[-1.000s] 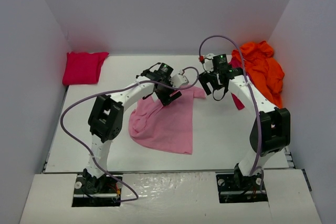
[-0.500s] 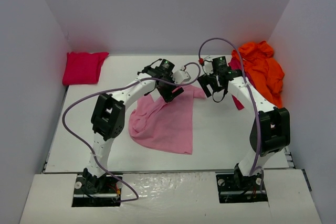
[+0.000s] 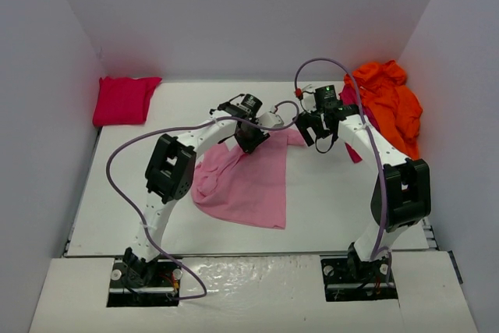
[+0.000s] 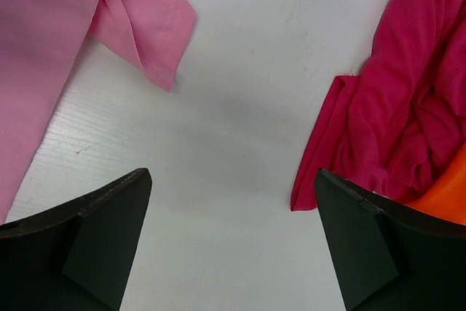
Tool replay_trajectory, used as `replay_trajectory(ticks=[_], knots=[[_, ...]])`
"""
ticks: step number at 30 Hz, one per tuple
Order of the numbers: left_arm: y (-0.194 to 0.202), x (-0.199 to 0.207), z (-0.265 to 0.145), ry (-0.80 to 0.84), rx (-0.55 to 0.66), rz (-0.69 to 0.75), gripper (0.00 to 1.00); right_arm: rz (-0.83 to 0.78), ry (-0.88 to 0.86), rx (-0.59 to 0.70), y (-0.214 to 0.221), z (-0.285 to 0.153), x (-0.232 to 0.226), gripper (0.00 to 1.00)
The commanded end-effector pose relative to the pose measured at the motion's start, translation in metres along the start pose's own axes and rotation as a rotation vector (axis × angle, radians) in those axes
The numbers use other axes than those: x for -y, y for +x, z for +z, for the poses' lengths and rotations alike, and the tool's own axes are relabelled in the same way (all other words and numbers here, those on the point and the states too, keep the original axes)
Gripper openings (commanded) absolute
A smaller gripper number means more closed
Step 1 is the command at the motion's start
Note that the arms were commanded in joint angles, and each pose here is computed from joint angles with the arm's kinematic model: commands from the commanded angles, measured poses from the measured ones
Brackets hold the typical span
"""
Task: Fold and stack the t-shirts
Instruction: Flatten the tshirt out
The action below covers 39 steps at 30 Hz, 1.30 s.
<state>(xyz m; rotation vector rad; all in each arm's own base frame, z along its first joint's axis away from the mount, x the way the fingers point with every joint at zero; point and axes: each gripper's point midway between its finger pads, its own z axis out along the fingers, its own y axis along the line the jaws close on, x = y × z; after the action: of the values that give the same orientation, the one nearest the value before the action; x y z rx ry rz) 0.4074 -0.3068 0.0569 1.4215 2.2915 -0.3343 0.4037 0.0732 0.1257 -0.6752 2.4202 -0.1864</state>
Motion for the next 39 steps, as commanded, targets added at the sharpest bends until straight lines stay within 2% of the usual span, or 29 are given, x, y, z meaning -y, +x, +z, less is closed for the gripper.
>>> replay_trajectory(ticks=[1, 2, 7, 11, 17, 21, 24, 26, 29, 32, 36, 39], knots=[[-0.035, -0.018, -0.04, -0.077, 0.105, 0.002, 0.2, 0.002, 0.013, 0.041, -0.008, -0.004, 0.006, 0.92], [-0.035, -0.021, -0.045, -0.085, 0.113, -0.002, 0.16, 0.001, 0.01, 0.039, -0.007, -0.004, 0.005, 0.92], [-0.024, -0.009, -0.074, -0.078, 0.113, 0.04, 0.12, -0.004, 0.008, 0.036, -0.006, -0.003, 0.005, 0.92], [-0.012, 0.013, -0.101, -0.068, 0.097, 0.101, 0.0, 0.0, -0.001, 0.056, -0.011, -0.005, 0.004, 0.92], [-0.005, 0.016, -0.152, -0.165, 0.132, 0.141, 0.0, 0.008, -0.005, 0.068, -0.015, -0.005, 0.004, 0.92], [0.003, 0.037, -0.159, -0.084, 0.109, 0.175, 0.0, 0.018, -0.008, 0.07, -0.017, -0.004, 0.003, 0.92], [0.017, 0.075, -0.156, 0.004, 0.038, 0.255, 0.0, 0.016, -0.006, 0.079, -0.017, -0.009, 0.003, 0.92], [0.023, 0.081, -0.157, -0.006, 0.018, 0.253, 0.0, 0.014, -0.003, 0.083, -0.016, -0.012, 0.003, 0.92], [0.02, 0.061, -0.161, -0.104, 0.031, 0.21, 0.0, 0.018, -0.003, 0.085, -0.017, -0.012, 0.004, 0.92], [0.003, 0.029, -0.176, -0.226, 0.1, 0.158, 0.0, 0.019, -0.058, 0.085, -0.019, -0.01, -0.006, 0.93], [-0.026, -0.021, -0.216, -0.437, 0.192, 0.104, 0.0, -0.016, -0.201, 0.053, -0.017, 0.0, -0.032, 0.93], [-0.044, -0.065, -0.267, -0.633, 0.265, 0.046, 0.0, -0.035, -0.276, 0.021, -0.021, 0.006, -0.041, 0.93]])
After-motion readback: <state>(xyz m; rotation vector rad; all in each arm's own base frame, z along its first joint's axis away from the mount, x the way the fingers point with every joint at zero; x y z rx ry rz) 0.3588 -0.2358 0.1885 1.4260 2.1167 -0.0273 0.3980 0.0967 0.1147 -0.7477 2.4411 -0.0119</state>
